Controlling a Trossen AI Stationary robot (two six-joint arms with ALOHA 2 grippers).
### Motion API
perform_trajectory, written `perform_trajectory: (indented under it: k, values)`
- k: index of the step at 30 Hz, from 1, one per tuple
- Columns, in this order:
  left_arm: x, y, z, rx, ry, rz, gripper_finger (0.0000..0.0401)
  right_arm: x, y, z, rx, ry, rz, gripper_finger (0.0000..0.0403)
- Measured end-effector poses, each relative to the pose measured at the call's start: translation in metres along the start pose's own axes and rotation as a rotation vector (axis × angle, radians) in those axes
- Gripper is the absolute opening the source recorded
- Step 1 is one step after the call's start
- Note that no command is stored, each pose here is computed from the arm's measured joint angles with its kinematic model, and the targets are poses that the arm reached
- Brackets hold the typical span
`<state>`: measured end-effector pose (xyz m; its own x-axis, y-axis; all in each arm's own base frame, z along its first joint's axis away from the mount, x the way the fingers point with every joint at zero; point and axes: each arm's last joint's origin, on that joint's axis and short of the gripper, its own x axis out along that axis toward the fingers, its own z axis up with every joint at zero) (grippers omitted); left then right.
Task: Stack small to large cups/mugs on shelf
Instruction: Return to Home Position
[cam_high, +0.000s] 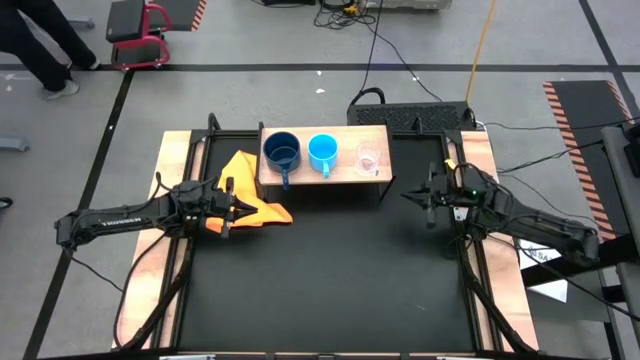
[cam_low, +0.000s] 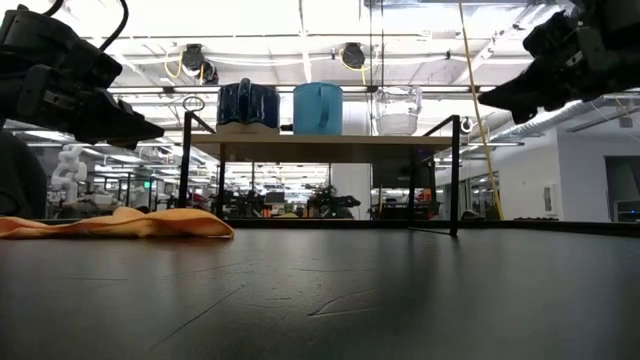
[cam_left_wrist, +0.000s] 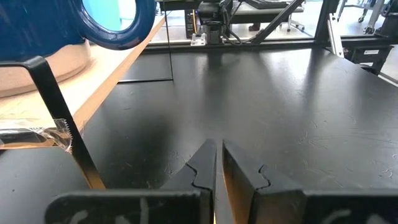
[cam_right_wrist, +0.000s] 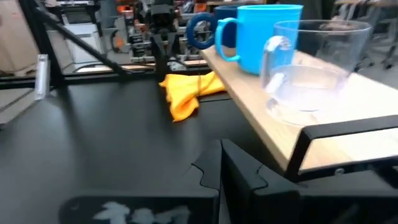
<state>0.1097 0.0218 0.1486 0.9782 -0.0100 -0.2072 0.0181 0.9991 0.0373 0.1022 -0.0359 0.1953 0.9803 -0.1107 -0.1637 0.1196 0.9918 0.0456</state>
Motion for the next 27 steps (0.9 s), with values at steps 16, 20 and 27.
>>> perform_trajectory:
  k: [16,20,27]
  values:
    - [0.0,0.0,0.0,0.003,0.0,0.0,0.0031,0.008,0.001,-0.028,-0.049,-0.07,-0.022,0.0]
    - [0.0,0.0,0.0,0.003,-0.001,-0.001,0.0031,0.009,0.001,-0.029,-0.059,-0.103,-0.019,0.0]
    - [0.0,-0.001,0.001,0.0,-0.009,-0.043,0.0031,0.009,0.001,-0.029,-0.074,-0.118,-0.016,0.0]
